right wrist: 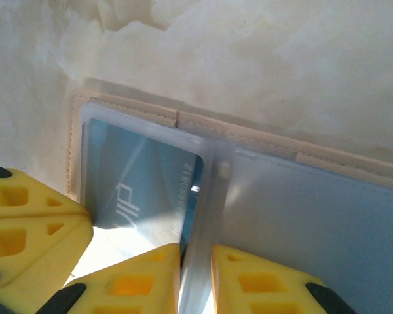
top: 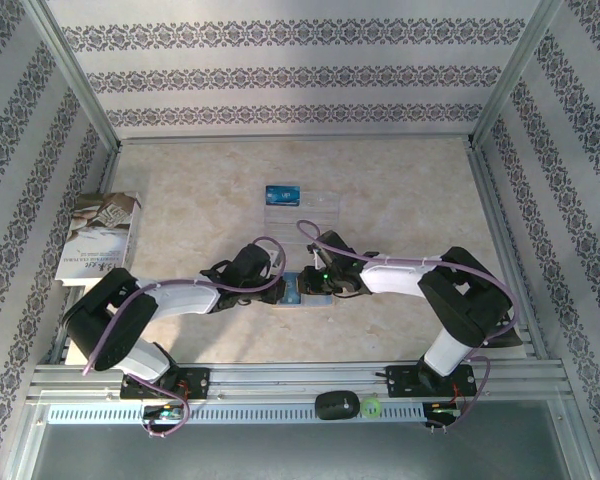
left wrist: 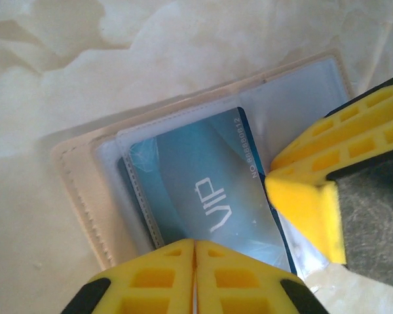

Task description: Take the credit cards out of the card holder

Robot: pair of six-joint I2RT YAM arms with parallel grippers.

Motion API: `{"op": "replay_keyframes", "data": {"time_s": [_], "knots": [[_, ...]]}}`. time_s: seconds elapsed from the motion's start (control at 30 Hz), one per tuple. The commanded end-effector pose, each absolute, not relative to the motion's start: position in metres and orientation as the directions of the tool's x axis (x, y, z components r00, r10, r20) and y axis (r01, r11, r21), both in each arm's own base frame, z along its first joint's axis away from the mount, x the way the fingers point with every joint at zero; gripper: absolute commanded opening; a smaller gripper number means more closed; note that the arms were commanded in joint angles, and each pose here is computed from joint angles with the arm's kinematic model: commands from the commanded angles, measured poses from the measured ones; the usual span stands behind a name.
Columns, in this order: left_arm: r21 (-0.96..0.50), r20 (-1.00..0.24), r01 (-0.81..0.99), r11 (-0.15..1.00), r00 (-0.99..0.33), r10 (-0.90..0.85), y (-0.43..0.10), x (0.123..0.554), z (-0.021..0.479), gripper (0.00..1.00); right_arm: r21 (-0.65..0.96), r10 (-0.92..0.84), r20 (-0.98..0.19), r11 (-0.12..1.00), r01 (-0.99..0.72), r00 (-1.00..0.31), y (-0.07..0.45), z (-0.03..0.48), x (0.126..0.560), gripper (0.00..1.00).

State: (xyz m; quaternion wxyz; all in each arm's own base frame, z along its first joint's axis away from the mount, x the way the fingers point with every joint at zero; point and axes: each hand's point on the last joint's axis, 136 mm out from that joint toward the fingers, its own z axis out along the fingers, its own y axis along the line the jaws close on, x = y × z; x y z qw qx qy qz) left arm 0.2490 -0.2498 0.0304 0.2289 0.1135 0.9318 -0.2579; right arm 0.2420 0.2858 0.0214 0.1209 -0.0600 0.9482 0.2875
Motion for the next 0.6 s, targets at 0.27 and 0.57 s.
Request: {"op": "replay_keyframes", "data": {"time_s": [0.27,0.57], "knots": [[-0.308,-0.551,0.39,0.868,-0.817,0.171,-0.238,0.246,0.042,0.22,0.449,-0.084,-0.397,0.851,-0.273,-0.914,0.284,0.042,0.249,0.24],[-0.248,-0.628,0.47,0.847,-0.744,0.229,-0.254,0.25,0.042,0.26,0.457,-0.087,-0.392,0.845,-0.276,-0.916,0.281,0.041,0.244,0.23]]}}
